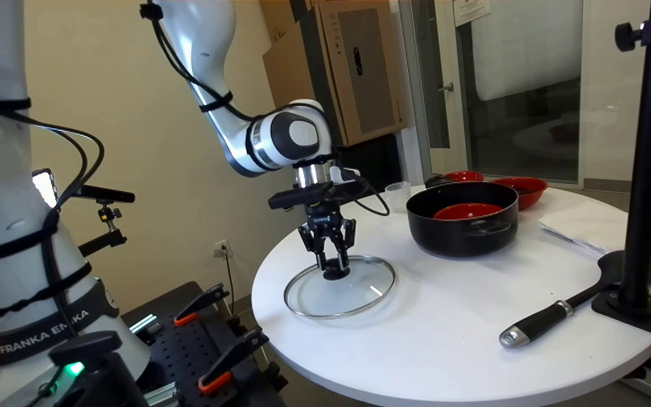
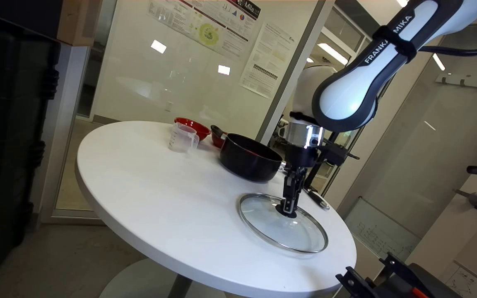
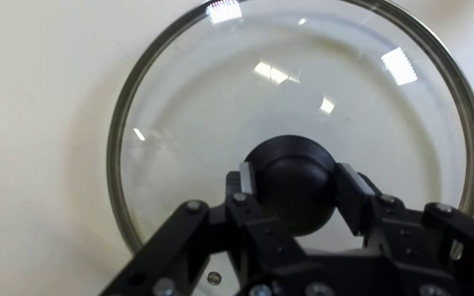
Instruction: Put the pots lid on the table then remove the orange bowl from it and put it on the table also
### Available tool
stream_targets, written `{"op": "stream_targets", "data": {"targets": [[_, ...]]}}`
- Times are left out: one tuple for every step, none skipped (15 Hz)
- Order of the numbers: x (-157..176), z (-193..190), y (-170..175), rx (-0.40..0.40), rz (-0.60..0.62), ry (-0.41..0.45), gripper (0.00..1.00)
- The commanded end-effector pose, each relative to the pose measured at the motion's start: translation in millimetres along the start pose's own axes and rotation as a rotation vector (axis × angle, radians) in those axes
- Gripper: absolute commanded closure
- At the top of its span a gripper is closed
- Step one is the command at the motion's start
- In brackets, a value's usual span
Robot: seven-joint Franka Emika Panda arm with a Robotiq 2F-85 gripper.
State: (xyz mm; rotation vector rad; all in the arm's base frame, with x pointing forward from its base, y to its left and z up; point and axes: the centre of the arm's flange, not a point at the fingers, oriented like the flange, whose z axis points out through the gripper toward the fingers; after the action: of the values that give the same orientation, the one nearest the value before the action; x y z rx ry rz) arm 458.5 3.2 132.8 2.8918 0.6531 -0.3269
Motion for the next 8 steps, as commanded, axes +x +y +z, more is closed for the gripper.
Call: {"op": "stream_targets", "data": {"targets": [[0.4, -4.4, 4.6, -0.013, 0.002, 0.007, 0.75], [1.6, -5.0, 5.2, -0.013, 0.004, 0.008, 0.75], [2.8, -5.6, 5.9, -0.013, 0.006, 0.009, 0.75], [4.0, -6.3, 7.1, -0.013, 0.009, 0.011, 0.75], [4.8, -6.9, 8.1, -0.014, 0.010, 0.013, 0.75], [5.6, -7.1, 9.9, -0.017, 0.010, 0.013, 0.75], [6.0, -6.5, 11.6, -0.020, 0.010, 0.015, 0.75], [6.2, -5.3, 13.7, -0.024, 0.011, 0.015, 0.75]]}}
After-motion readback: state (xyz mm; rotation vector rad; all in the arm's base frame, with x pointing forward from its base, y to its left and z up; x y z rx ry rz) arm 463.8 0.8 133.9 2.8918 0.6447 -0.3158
